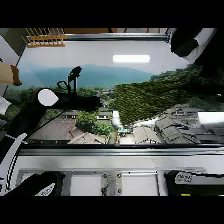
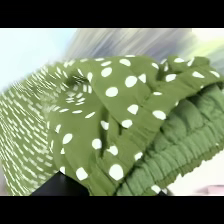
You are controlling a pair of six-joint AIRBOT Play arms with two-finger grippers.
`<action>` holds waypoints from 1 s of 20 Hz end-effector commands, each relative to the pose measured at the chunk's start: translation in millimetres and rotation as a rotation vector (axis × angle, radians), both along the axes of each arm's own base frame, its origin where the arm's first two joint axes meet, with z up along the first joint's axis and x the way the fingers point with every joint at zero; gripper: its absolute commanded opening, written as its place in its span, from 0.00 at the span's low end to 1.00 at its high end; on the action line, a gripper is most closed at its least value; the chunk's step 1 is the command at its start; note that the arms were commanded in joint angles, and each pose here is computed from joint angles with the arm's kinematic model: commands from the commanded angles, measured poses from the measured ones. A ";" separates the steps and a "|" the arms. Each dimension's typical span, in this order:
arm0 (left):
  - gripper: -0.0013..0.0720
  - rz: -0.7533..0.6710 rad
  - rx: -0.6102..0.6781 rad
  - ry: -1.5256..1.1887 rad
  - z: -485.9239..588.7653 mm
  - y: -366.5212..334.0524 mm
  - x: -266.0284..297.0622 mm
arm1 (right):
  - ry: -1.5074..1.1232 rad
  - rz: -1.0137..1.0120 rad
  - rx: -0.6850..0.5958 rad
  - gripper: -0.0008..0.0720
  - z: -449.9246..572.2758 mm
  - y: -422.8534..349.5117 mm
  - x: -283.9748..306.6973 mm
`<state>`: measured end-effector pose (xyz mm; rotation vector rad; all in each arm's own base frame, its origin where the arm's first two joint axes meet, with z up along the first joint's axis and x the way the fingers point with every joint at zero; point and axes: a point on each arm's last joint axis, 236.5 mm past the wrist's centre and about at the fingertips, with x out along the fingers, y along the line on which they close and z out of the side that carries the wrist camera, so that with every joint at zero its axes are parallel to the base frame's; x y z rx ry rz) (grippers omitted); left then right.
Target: Fold the clothes and pants, and hang the long-sleeved shirts on hangers.
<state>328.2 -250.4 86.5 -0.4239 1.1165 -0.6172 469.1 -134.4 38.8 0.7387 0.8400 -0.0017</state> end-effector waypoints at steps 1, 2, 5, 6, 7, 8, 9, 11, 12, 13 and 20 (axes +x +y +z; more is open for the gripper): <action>0.02 0.000 0.000 -0.002 0.6 -0.1 0.1 | -0.011 -0.344 -0.104 0.02 33.8 -133.4 -57.6; 0.02 0.000 0.000 -0.002 0.6 -0.1 0.1 | 0.020 -0.432 -0.118 0.02 33.9 -160.4 -83.0; 0.02 0.001 0.000 -0.003 0.7 0.1 0.6 | 0.151 -0.654 -0.102 0.02 18.5 -199.1 -161.0; 0.02 0.004 -0.002 -0.008 1.3 0.0 1.8 | 0.208 -0.683 -0.088 0.02 7.4 -195.7 -182.7; 0.02 0.008 -0.004 -0.013 1.9 -0.1 3.2 | 0.282 -0.703 -0.079 0.02 -7.5 -186.5 -204.8; 0.02 0.012 -0.005 -0.017 2.5 0.0 4.6 | 0.354 -0.716 -0.066 0.02 -22.4 -173.9 -224.0; 0.02 0.014 -0.006 -0.020 2.8 0.0 5.2 | 0.418 -0.724 -0.040 0.02 -37.7 -156.8 -240.5; 0.02 0.013 -0.005 -0.019 2.7 0.0 5.1 | 0.491 -0.715 0.034 0.02 -62.0 -119.3 -260.0; 0.02 0.013 -0.005 -0.019 2.6 0.0 5.0 | 0.521 -0.705 0.059 0.02 -71.5 -103.6 -268.4; 0.02 0.013 -0.005 -0.019 2.6 0.2 5.1 | 0.544 -0.697 0.078 0.02 -79.3 -89.7 -275.8; 0.02 0.013 -0.004 -0.019 2.5 0.2 5.0 | 0.646 -0.659 0.045 0.02 -89.4 -57.1 -313.7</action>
